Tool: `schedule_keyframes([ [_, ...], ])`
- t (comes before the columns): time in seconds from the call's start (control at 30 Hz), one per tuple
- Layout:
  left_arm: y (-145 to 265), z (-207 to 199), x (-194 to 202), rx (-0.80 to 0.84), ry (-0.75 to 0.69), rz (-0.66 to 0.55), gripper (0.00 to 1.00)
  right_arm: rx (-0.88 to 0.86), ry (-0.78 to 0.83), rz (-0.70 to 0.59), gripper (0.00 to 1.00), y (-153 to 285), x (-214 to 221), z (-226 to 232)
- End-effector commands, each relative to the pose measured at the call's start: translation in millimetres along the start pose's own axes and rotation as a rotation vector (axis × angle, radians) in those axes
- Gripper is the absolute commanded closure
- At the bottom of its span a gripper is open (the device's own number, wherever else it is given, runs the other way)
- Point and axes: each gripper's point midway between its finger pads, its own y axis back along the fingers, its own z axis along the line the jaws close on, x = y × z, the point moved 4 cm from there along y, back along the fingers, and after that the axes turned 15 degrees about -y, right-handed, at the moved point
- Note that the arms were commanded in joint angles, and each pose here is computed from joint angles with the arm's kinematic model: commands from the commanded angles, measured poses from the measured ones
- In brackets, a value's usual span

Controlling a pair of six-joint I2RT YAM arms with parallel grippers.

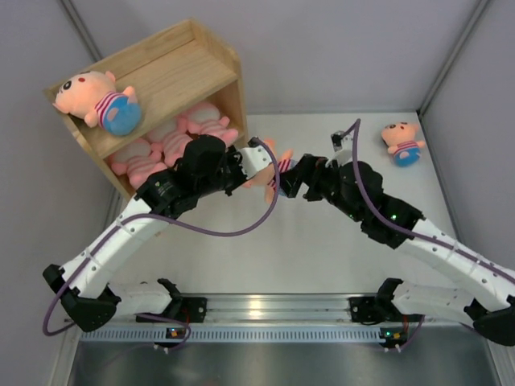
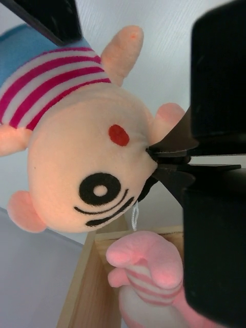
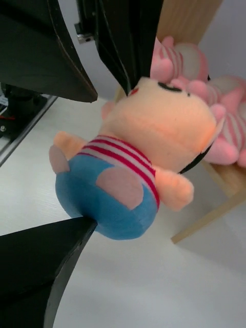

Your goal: Place and organize the stuffed toys onto the shelf

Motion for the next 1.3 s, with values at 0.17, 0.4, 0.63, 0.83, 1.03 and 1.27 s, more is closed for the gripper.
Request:
schedule_keyframes([
  [0.17, 40.2, -3.9, -19.6, 0.081, 0.089, -0.113, 1.0, -0.251, 0.752, 0.203, 0.05, 69.9, -28.8, 30.2],
  [0.4, 44.3, 2.3, -22.7, 0.073, 0.088, -0.116, 1.0, -0.28, 1.034, 0.331, 0.09, 58.7, -23.0, 23.6],
  [0.63, 57.4, 8.5, -29.3, 0.071, 0.089, -0.134, 1.0, -0.414, 1.253, 0.35, 0.11, 44.4, 2.2, 12.9],
  [0.83, 64.7, 9.6, -34.3, 0.08, 0.101, -0.148, 1.0, -0.454, 1.316, 0.289, 0.09, 37.3, 6.9, 8.9],
  [1.03, 64.6, 27.1, -47.5, 0.037, 0.115, -0.165, 1.0, -0.448, 1.279, 0.317, 0.16, 23.7, 15.4, 8.5],
  [1.27, 66.8, 31.1, -53.5, 0.038, 0.142, -0.186, 1.0, -0.469, 1.152, 0.216, 0.66, 22.7, 6.4, 30.8],
])
